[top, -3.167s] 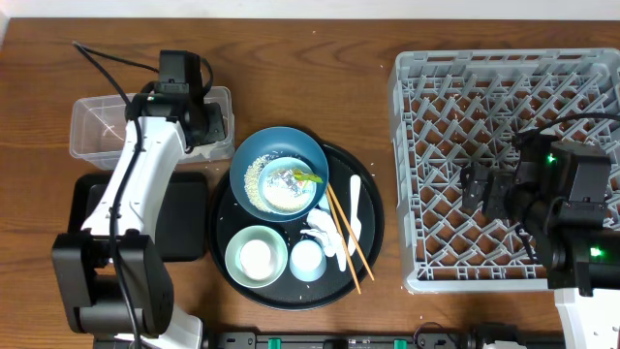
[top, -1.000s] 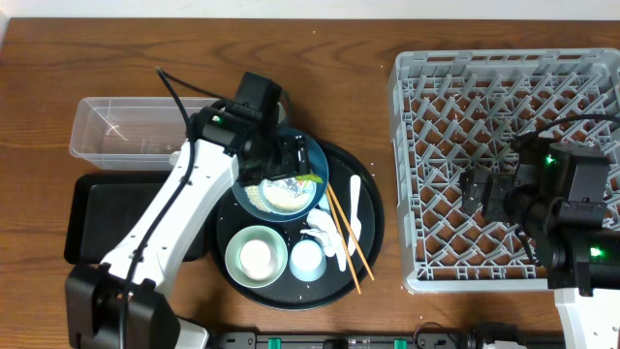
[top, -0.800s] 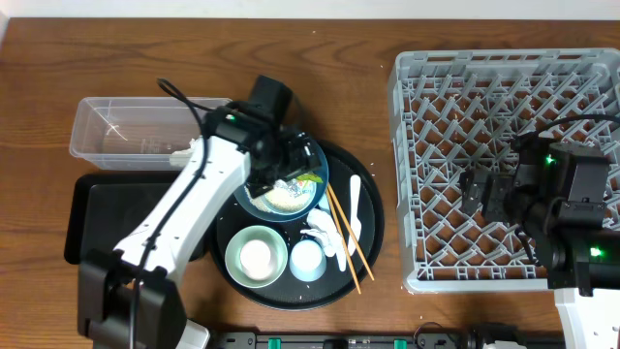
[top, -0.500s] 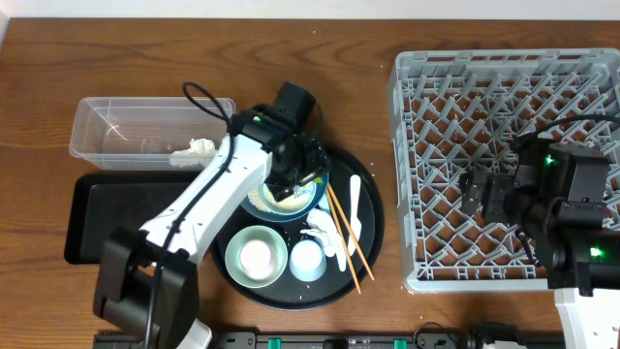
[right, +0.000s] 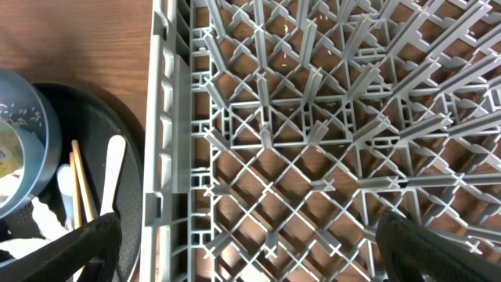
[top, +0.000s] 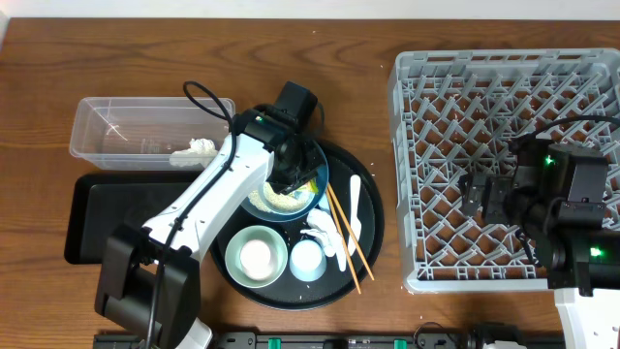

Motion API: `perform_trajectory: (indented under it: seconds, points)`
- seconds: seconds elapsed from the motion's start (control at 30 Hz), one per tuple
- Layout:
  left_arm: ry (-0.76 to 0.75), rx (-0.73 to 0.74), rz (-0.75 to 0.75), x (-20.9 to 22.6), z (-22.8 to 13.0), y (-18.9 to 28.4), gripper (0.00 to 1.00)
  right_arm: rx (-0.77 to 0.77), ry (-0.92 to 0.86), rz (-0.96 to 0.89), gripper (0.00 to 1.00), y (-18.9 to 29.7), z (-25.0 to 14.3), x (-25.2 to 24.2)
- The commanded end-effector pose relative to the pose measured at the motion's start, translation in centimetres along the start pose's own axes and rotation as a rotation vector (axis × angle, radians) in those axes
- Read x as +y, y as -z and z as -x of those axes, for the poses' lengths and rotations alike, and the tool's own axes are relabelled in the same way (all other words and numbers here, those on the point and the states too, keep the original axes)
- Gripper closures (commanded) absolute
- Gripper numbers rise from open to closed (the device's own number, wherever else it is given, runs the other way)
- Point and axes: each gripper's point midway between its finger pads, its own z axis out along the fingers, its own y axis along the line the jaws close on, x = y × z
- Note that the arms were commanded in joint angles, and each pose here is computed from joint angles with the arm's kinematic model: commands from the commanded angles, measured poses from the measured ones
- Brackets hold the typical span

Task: Sort waste into correct bins and load items into the dishwasher rack
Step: 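Grasp the yellow wrapper and drop it into the clear container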

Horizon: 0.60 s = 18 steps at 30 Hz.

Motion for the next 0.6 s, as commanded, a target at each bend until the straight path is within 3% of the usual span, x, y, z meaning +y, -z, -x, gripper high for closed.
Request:
perform_trajectory:
  seconds: [0.0,0.27,0.57]
  points:
    - [-0.048,-0.042,0.046,0.8,0.8,-0.2,0.94,-0.013,0.023,0.004,0.01,0.4,0.5,0.3]
    - [-0.144,-0.074,0.060,1.1,0.9,1.2,0.94,-0.013,0.023,0.004,0.01,0.4,0.5,0.3]
    - [-0.387,-0.294,-0.004,0.6,2.6,9.0,0.94,-0.017,0.026,-0.045,0.01,0.4,0.5,-0.6]
